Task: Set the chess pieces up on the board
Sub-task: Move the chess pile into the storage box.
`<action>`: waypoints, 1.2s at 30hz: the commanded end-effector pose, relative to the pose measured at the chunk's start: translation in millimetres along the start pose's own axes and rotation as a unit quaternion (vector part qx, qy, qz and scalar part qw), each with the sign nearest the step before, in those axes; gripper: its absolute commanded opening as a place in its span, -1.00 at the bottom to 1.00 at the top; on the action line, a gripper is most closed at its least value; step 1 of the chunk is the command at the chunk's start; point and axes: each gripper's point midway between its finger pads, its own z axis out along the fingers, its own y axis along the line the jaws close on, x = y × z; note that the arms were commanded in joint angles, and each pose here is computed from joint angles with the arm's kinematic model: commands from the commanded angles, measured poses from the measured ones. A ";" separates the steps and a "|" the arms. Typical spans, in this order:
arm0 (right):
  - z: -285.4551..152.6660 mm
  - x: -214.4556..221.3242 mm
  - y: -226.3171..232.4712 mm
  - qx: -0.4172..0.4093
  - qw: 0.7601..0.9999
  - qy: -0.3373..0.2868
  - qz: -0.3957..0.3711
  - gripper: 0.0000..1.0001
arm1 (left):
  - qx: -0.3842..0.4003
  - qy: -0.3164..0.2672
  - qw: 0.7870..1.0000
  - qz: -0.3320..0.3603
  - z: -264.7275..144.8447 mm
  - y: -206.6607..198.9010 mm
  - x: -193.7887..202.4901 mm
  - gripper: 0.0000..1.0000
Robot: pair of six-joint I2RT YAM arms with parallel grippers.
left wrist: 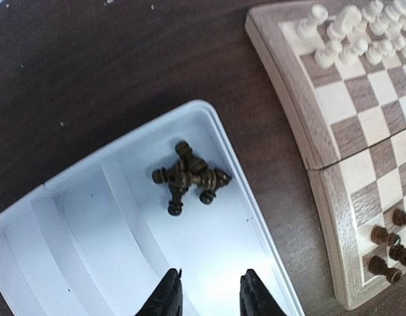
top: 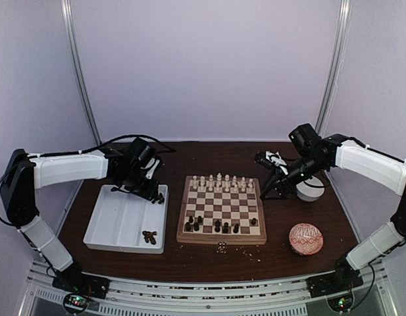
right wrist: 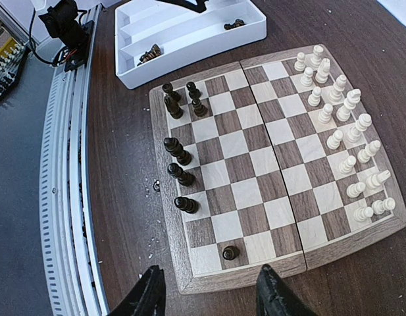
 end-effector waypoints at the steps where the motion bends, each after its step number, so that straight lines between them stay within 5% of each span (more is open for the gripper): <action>1: 0.7 -0.2 -0.4 -0.009 1.000 -0.003 0.003 -0.05 | -0.008 0.016 0.999 -0.036 10.3 3.9 14.1 -0.33; 25: 8.0 7.7 -2.2 -0.022 1.000 0.012 0.012 -0.05 | -0.039 -0.002 0.986 -0.164 87.8 38.3 -26.1 -0.19; 36: 10.6 8.9 -0.9 -0.032 0.999 0.014 0.019 -0.05 | 0.017 0.052 0.990 -0.128 97.5 13.6 0.5 -0.31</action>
